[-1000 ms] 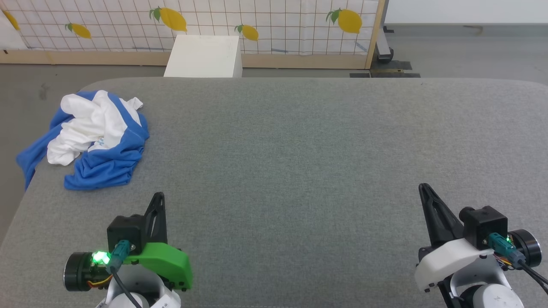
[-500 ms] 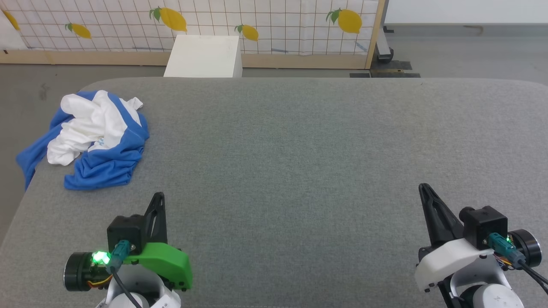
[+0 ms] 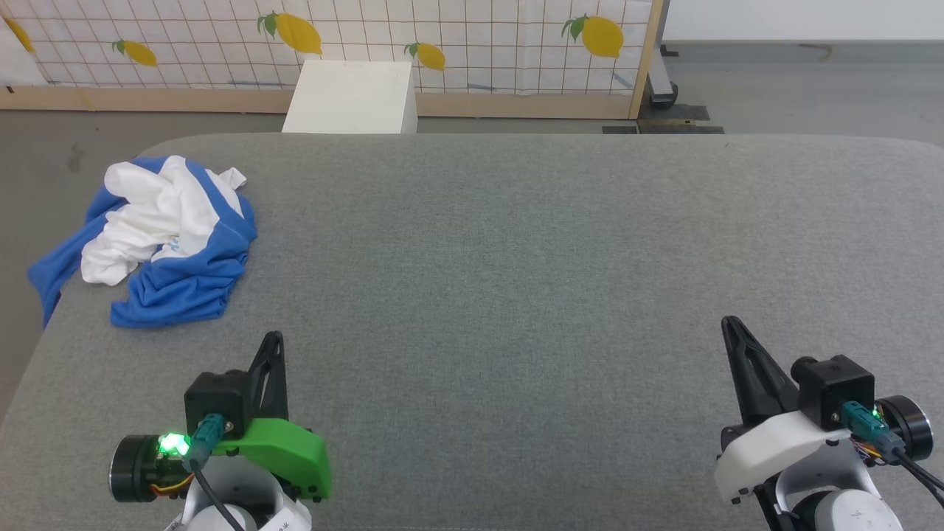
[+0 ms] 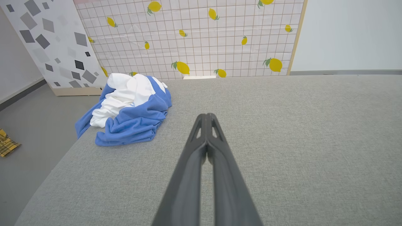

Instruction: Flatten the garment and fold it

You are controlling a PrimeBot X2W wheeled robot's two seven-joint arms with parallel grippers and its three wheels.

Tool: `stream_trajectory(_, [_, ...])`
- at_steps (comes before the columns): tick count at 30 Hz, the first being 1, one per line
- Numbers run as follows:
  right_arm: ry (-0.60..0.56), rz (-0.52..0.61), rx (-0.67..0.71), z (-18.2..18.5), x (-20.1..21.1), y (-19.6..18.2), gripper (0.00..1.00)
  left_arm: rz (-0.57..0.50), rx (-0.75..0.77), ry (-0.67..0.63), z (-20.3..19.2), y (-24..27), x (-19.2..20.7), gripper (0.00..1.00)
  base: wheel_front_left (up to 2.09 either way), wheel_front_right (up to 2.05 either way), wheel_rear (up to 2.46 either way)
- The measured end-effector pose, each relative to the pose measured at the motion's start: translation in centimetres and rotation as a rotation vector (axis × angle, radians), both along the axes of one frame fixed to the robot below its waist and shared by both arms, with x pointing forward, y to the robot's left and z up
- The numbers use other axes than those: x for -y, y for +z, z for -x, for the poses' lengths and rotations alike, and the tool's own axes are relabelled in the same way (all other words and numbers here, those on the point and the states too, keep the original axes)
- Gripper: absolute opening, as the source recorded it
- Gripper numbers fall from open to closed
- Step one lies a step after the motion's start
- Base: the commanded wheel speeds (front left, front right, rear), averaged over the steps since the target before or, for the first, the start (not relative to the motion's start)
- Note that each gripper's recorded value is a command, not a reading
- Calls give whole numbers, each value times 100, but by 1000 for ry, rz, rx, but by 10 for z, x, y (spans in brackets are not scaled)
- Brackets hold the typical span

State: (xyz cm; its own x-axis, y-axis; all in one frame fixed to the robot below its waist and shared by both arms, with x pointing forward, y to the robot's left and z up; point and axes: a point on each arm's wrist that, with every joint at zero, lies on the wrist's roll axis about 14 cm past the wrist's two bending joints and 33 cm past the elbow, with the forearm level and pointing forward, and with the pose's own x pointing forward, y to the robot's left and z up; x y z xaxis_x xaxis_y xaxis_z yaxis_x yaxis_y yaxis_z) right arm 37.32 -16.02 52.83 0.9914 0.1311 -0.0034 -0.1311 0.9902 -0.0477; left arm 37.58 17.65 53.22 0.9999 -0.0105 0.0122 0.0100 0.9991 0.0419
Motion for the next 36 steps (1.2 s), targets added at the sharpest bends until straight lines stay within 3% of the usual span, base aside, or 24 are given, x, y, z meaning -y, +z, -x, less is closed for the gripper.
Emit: stream_trajectory(36, [0,0,0,0,0,0,0,0,0,0,0,0,0,0,0,0,0])
